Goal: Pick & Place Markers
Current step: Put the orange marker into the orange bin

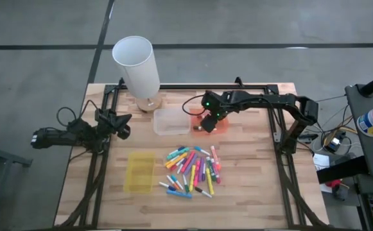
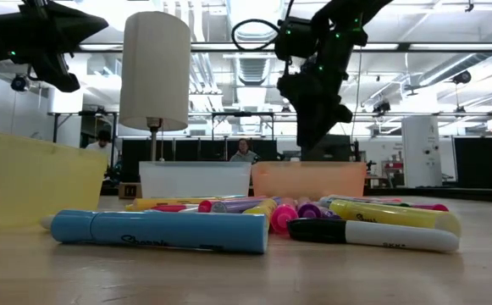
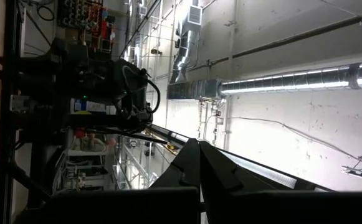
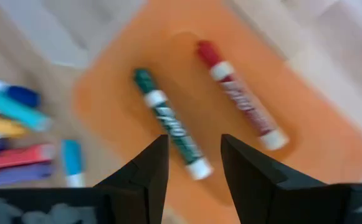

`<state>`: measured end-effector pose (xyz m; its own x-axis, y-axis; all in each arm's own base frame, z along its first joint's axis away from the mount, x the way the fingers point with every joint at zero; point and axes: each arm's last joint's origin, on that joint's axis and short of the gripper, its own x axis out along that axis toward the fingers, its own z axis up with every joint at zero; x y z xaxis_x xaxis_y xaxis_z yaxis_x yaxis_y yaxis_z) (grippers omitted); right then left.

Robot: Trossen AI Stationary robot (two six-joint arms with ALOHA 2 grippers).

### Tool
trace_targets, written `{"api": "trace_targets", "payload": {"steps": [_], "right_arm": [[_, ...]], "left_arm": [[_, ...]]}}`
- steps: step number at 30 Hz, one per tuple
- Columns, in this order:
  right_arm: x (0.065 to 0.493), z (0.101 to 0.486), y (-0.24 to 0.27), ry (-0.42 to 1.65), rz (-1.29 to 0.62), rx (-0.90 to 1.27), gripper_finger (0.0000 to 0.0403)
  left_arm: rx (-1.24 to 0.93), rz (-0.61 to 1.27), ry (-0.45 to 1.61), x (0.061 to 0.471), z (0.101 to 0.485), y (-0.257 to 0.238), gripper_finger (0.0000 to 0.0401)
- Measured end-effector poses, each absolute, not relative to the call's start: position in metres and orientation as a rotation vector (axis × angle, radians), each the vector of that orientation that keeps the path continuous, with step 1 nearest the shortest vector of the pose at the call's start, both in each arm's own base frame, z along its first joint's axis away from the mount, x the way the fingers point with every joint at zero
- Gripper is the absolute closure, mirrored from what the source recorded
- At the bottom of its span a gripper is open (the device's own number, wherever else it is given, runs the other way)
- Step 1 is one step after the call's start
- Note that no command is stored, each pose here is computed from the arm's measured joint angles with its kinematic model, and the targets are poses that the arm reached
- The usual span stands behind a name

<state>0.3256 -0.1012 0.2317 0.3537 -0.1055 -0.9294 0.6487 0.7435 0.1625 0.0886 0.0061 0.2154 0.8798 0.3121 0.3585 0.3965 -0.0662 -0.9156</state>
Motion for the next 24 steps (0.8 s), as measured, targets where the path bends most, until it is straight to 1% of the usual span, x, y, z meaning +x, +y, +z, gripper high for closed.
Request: {"api": "trace_targets", "payload": {"steps": [4,10,16,19,21,24], "right_arm": [[0.33,0.238,-0.097,1.09,-0.462,0.682,0.0275],[0.335,0.246,-0.089,1.083,-0.355,0.916,0.0284],[0.342,0.251,-0.061,1.133,-0.251,1.135,0.0285],[0.344,0.251,-0.039,1.172,-0.231,1.163,0.0288],[0.346,0.25,-0.026,1.189,-0.217,1.132,0.029],[0.346,0.245,-0.011,1.198,-0.269,1.073,0.0292]], "left_arm": [[-1.665,-0.075,-0.555,0.089,0.215,0.006,0.0401],[-1.666,-0.075,-0.555,0.089,0.215,0.006,0.0401],[-1.666,-0.082,-0.551,0.089,0.216,0.006,0.0401],[-1.666,-0.087,-0.549,0.089,0.216,0.006,0.0401],[-1.665,-0.089,-0.546,0.089,0.216,0.006,0.0401],[-1.664,-0.097,-0.538,0.089,0.216,0.005,0.0401]]}}
